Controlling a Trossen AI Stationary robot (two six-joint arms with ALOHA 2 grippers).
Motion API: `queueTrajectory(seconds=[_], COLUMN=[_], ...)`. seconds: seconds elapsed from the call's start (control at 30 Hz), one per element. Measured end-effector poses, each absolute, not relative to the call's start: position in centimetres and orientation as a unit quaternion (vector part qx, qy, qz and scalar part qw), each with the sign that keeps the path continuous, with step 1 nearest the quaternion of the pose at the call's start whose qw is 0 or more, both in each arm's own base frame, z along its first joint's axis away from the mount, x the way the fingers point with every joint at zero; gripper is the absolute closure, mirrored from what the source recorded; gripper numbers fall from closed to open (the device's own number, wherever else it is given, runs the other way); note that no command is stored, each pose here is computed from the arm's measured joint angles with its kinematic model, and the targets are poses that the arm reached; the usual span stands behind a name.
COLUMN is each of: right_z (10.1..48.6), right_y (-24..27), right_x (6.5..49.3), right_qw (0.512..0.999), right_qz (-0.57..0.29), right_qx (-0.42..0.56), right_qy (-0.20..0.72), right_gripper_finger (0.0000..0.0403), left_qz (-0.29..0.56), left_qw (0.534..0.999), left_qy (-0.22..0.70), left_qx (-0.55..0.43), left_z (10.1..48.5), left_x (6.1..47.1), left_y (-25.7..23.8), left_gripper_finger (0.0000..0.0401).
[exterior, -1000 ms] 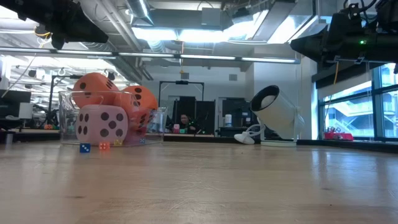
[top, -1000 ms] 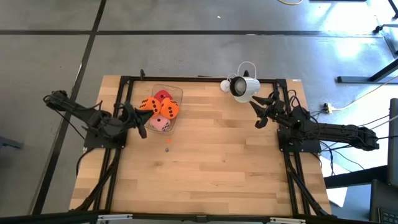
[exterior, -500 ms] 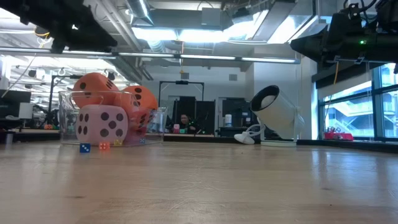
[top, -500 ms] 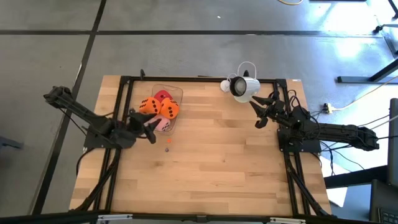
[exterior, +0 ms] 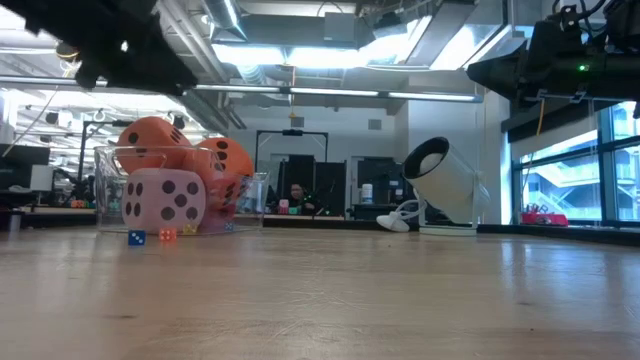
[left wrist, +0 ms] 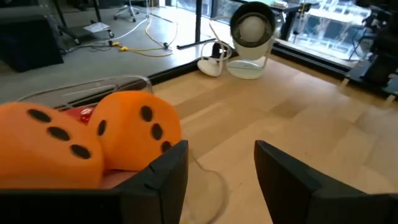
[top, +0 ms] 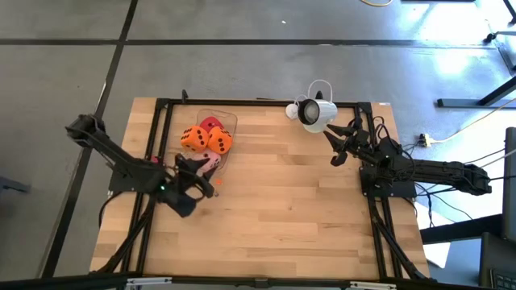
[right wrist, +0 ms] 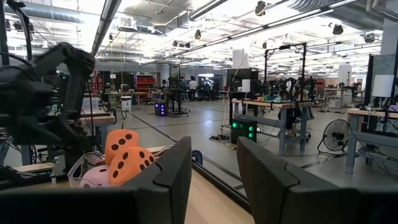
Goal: Pick & Place Dice
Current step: Put the small blue die into the transparent bin
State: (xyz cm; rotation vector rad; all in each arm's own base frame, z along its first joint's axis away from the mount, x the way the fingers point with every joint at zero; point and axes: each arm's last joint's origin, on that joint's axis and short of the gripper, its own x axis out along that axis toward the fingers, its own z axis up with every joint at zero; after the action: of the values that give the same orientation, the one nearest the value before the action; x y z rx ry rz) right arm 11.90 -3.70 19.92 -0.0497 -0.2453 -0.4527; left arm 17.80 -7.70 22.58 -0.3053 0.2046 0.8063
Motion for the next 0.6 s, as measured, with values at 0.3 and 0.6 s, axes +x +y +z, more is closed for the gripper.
queueTrajectory(seconds=[0.3, 0.6], right_z=[19.9, 19.9], right_y=[-3.7, -3.7], right_x=[11.9, 11.9], right_qw=[0.967, 0.967], right_qz=[-0.224, -0.224], right_qx=[-0.025, -0.025], right_qy=[-0.121, -0.121], right_gripper_finger=[0.0273, 0.0273], left_qz=[0.391, 0.403], left_qw=[0.898, 0.868], left_qy=[0.133, 0.175], left_qx=[-0.151, -0.232], left_z=[24.3, 22.0], left_x=[21.2, 22.9], left_y=[-11.3, -13.6], left_gripper_finger=[0.0227, 0.0222])
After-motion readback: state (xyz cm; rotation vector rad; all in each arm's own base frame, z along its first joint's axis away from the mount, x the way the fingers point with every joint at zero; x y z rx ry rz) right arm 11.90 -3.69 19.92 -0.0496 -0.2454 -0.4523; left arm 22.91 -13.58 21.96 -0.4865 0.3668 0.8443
